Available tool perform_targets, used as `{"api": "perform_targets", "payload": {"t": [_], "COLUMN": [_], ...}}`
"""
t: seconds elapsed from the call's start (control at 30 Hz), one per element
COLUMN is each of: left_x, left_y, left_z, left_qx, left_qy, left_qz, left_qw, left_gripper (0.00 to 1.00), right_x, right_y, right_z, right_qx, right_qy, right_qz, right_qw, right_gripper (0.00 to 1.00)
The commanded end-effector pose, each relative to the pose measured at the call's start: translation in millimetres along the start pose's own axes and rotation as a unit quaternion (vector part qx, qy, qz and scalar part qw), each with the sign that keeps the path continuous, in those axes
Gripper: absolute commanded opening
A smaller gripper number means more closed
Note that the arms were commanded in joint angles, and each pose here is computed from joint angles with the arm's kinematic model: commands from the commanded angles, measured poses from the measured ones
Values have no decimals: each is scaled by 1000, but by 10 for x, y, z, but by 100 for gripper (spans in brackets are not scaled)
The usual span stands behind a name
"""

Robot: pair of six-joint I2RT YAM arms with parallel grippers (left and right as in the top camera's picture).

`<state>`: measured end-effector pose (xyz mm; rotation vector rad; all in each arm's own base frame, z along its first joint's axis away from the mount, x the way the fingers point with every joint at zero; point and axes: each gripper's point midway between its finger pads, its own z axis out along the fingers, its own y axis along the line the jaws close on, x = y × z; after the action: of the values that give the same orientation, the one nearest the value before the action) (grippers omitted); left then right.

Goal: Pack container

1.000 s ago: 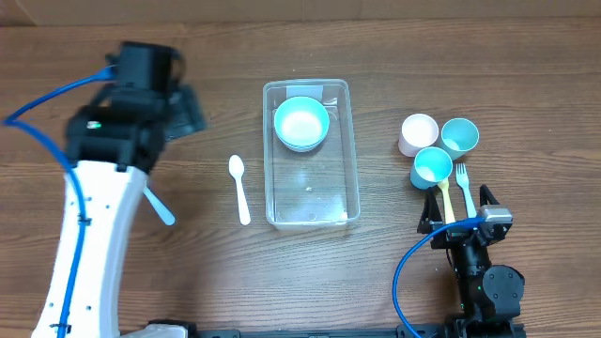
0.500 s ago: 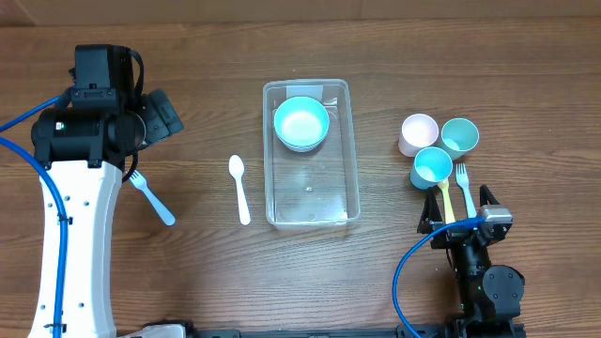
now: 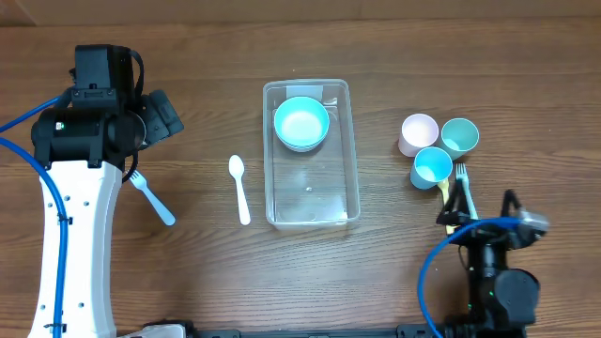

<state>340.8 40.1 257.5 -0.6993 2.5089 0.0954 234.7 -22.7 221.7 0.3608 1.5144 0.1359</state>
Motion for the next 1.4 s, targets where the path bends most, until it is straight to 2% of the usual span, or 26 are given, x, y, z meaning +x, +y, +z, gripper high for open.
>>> {"api": "perform_targets", "payload": {"t": [0.0, 0.1, 0.17, 0.23, 0.3, 0.6, 0.7, 0.8, 0.93, 1.07, 1.33, 1.37], "left_x": [-32, -32, -32, -32, -32, -32, -32, -32, -32, -32, -32, -32], "left_y": [-5, -5, -5, -5, -5, -5, -5, -5, -5, -5, -5, -5], "left_z": [-58, -58, -58, -58, -58, -58, -58, -58, -58, -58, -58, -58], "left_qx": [8, 8, 8, 8, 8, 8, 8, 8, 8, 8, 8, 8], "left_qy": [-7, -7, -7, -7, -7, -7, -7, -7, -7, -7, -7, -7], "left_qz": [-13, -13, -13, -13, -13, -13, -13, -13, -13, -13, -13, -13], "left_qw": [1000, 1000, 1000, 1000, 1000, 1000, 1000, 1000, 1000, 1000, 1000, 1000], "left_gripper": [100, 100, 100, 100, 100, 100, 100, 100, 100, 100, 100, 100], "right_x": [-473, -634, -608, -441, -285, 554, 814, 1110, 1369, 1494, 1497, 1498], "right_y": [17, 146, 291, 391, 434, 151, 96, 32, -13, -67, -62, -62], "right_z": [-48, -24, 20, 43, 72, 195, 350, 595, 794, 903, 935, 932], "right_qx": [34, 39, 27, 27, 31, 111, 124, 135, 138, 146, 144, 144], "right_qy": [-10, 61, 143, 257, 331, 509, 540, 557, 565, 564, 560, 560], "right_qz": [34, 20, 11, 3, 1, -28, -32, -37, -38, -43, -43, -43], "right_qw": [999, 997, 989, 966, 943, 853, 832, 819, 813, 812, 815, 815], "right_gripper": [100, 100, 100, 100, 100, 100, 100, 88, 84, 82, 82, 80]}}
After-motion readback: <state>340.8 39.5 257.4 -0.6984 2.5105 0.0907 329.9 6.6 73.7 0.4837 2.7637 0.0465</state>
